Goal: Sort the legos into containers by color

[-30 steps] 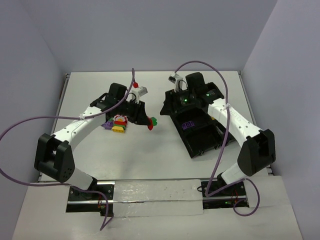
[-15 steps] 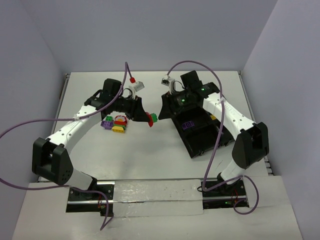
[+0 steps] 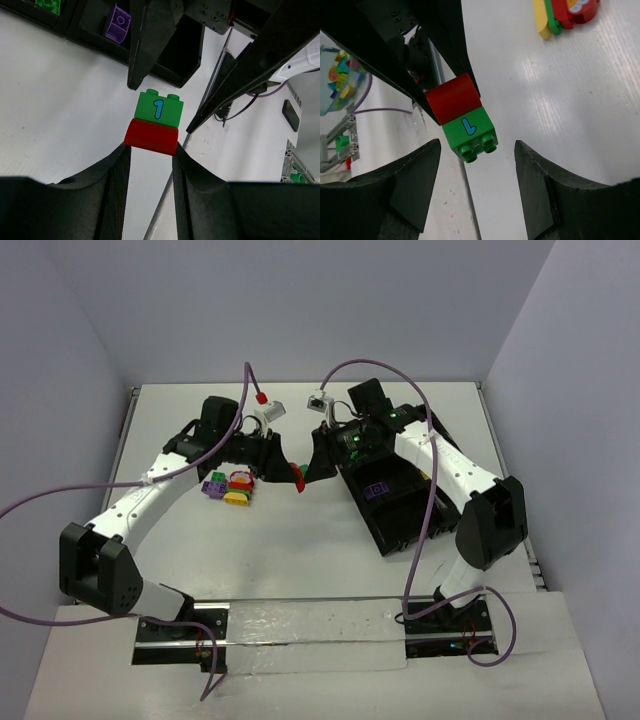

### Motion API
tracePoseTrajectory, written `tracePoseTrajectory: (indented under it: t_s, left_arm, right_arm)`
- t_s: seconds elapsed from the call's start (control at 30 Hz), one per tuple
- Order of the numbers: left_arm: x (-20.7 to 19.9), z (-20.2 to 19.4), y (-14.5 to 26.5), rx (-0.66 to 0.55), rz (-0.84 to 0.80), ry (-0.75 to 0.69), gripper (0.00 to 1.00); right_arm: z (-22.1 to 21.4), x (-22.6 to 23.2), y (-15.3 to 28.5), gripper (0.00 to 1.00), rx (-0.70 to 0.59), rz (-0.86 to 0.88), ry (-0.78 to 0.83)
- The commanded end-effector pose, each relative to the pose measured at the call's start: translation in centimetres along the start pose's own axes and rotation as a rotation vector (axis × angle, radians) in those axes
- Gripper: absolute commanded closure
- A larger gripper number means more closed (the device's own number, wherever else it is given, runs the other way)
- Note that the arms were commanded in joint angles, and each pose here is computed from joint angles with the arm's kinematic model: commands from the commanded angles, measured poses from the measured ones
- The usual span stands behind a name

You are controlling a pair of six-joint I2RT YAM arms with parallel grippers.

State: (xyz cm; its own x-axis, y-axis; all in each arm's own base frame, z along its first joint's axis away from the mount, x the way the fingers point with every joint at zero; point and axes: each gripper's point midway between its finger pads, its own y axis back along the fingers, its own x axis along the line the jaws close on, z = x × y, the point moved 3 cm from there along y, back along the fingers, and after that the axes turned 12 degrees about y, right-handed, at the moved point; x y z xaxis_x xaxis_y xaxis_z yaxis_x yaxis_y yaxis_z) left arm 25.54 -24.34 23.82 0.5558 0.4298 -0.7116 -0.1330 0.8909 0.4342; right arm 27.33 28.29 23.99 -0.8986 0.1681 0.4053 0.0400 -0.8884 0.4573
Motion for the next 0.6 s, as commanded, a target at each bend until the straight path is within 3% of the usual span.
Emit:
tracePoseTrajectory:
  t_s: [0.0, 0.2, 0.43, 0.57]
  left_arm:
    - [-1.7, 0.8, 1.1, -0.048, -0.043, -0.086, 1.0]
    - [-2.2, 0.2, 1.6, -0.071, -0.074, -0.144, 1.0]
    - [-2.6, 0.0, 1.7, -0.078, -0.111, -0.169, 1.0]
    - [-2.7, 0.2, 1.7, -0.078, -0.123, -0.173, 1.0]
  right_arm:
    - [1.8, 1.7, 0.0, 0.32, -0.049, 0.124, 0.05]
    - [1.7, 2.6, 0.2, 0.32, -0.03, 0.192, 0.069]
    - [2.0, 3.2, 0.5, 0.4, -0.032, 0.238, 0.074]
    - [1.5, 3.0, 0.2, 0.38, -0.01, 0.238, 0.067]
